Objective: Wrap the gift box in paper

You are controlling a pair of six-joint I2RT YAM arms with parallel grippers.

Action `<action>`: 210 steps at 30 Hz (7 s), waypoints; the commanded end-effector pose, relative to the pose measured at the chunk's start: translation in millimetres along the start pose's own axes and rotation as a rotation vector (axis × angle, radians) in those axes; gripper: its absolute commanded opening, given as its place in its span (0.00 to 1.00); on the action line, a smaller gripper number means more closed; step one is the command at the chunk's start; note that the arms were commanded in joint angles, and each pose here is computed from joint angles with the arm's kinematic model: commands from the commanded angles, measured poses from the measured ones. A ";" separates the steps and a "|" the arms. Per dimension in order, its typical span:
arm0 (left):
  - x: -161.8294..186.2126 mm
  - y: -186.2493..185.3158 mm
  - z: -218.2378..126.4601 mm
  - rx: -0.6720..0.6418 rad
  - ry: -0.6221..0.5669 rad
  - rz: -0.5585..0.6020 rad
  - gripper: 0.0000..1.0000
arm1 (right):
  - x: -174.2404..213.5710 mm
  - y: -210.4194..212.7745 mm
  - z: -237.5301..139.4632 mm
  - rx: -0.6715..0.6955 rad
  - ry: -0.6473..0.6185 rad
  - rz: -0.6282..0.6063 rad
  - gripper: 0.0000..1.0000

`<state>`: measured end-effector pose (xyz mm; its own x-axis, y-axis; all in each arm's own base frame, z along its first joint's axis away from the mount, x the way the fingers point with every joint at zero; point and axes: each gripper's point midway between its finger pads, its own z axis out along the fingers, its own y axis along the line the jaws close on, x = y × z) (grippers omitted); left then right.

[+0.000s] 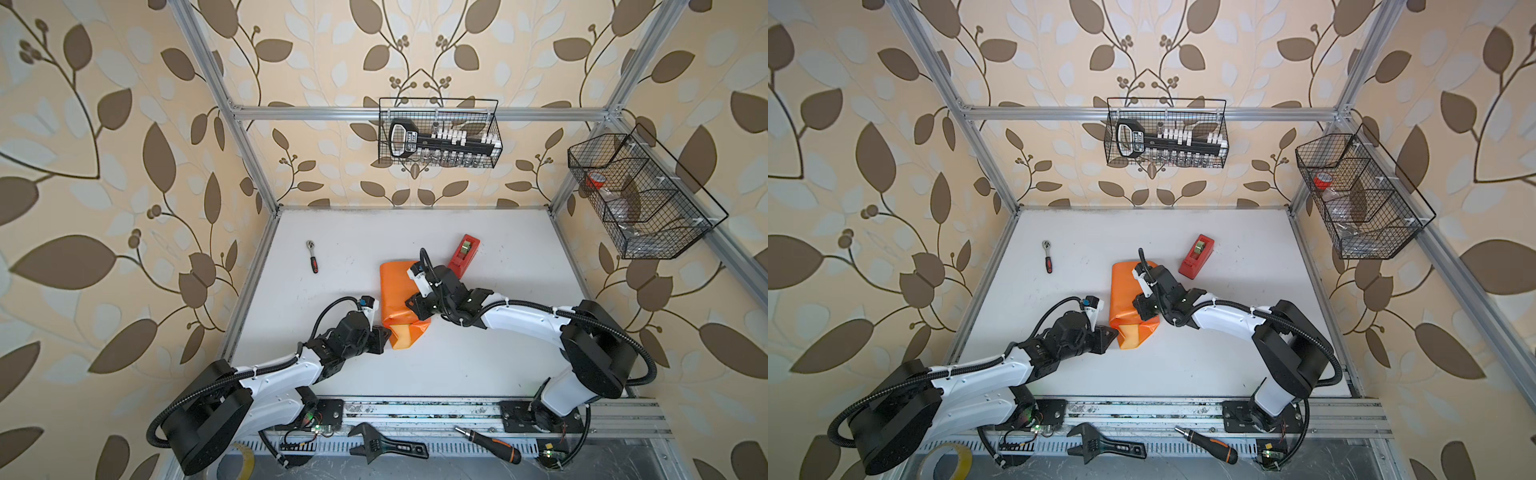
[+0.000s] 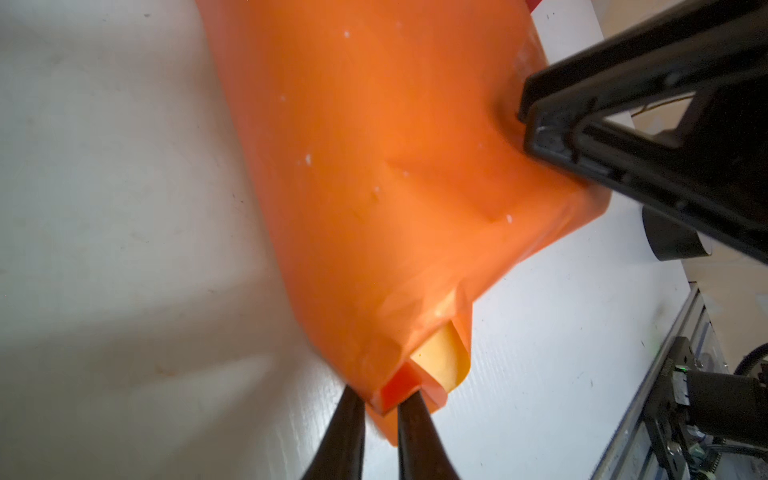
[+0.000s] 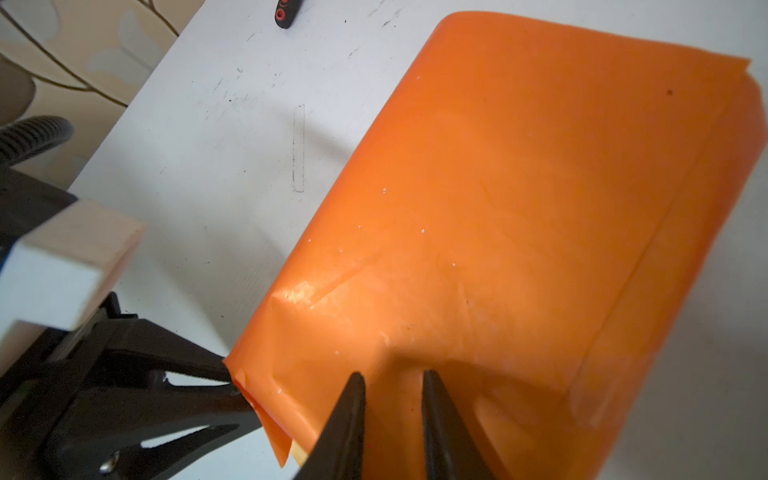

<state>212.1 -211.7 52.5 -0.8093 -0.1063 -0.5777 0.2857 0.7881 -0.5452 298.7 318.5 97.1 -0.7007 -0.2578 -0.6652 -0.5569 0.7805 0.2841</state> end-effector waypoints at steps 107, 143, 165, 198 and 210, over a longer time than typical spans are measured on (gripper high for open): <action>6.4 -11.1 47.2 -0.224 -0.115 0.437 0.11 | 43.0 -20.8 9.2 0.038 0.103 0.016 0.20; 2.2 15.4 39.5 -0.242 -0.159 0.368 0.09 | 43.7 -25.9 9.4 0.040 0.102 0.026 0.19; 41.8 -41.1 39.4 -0.067 -0.149 0.584 0.11 | 42.4 -29.2 7.7 0.039 0.097 0.036 0.19; -19.0 16.4 -61.2 -0.139 -0.109 -0.114 0.63 | 64.1 23.6 -57.2 0.083 -0.015 0.042 0.39; -28.1 18.2 -52.4 -0.205 -0.063 -0.049 0.65 | 92.0 31.4 0.9 0.213 0.056 -0.032 0.39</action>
<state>207.0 -158.6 76.0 -0.8024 -0.1965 -0.5634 0.0959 0.8895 -0.4468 204.0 311.0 37.1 -0.7316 -0.3438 -0.5887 -0.5071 0.8516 0.1328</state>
